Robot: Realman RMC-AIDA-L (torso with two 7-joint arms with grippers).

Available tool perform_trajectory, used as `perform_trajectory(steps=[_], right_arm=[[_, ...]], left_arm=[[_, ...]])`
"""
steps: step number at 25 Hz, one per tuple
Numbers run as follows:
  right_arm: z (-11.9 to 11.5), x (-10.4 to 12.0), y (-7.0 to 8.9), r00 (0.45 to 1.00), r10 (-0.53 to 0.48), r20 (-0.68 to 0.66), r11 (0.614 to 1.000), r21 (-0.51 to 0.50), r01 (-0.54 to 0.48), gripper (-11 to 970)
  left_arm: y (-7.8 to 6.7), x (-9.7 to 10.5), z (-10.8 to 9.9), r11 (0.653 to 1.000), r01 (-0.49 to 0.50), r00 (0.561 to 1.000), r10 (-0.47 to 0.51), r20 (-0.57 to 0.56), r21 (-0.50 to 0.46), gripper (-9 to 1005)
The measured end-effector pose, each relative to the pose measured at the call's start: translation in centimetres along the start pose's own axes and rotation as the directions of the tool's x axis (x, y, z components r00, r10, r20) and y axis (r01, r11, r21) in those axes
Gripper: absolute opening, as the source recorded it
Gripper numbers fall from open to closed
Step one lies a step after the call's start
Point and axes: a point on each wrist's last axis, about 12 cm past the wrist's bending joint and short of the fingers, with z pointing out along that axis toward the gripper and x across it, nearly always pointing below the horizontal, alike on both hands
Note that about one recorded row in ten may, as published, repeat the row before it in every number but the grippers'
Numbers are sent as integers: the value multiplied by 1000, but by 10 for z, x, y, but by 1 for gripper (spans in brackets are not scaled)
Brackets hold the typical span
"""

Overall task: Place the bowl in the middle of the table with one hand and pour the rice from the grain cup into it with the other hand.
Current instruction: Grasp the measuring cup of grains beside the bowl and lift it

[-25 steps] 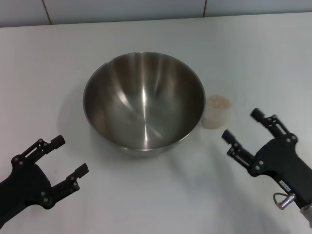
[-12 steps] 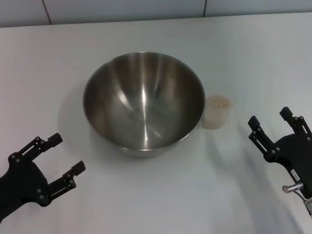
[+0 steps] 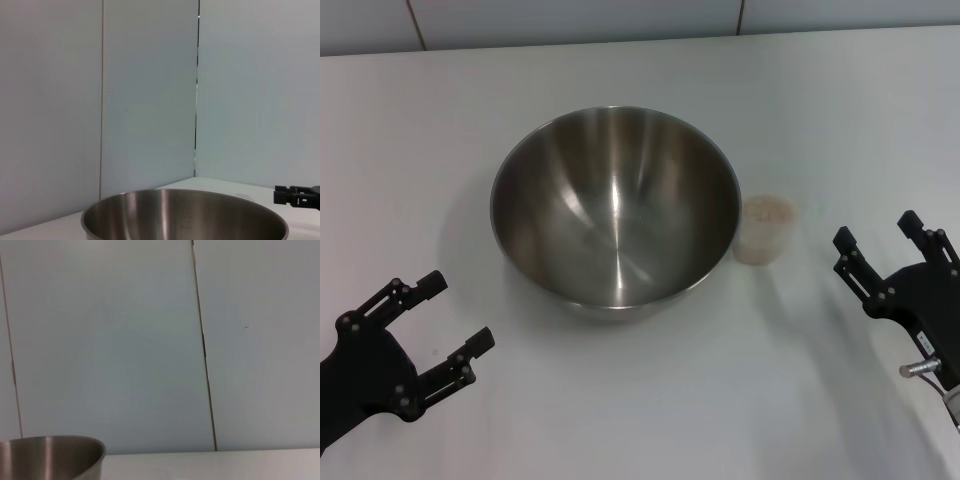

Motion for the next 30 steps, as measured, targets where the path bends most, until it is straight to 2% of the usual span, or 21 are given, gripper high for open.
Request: perform_trajectory(steps=[9, 14, 30], right_arm=[[21, 0, -1, 999, -20, -33, 1000, -25, 20, 813], [37, 0, -8, 997, -48, -64, 999, -27, 46, 813], [56, -3, -14, 994, -73, -84, 997, -30, 71, 812]], left_arm=[[-1, 1, 2, 1000, 3, 1000, -3, 0, -1, 798], [-1, 1, 3, 1000, 4, 1000, -4, 2, -4, 798], [-2, 0, 4, 1000, 0, 1000, 0, 17, -10, 798]])
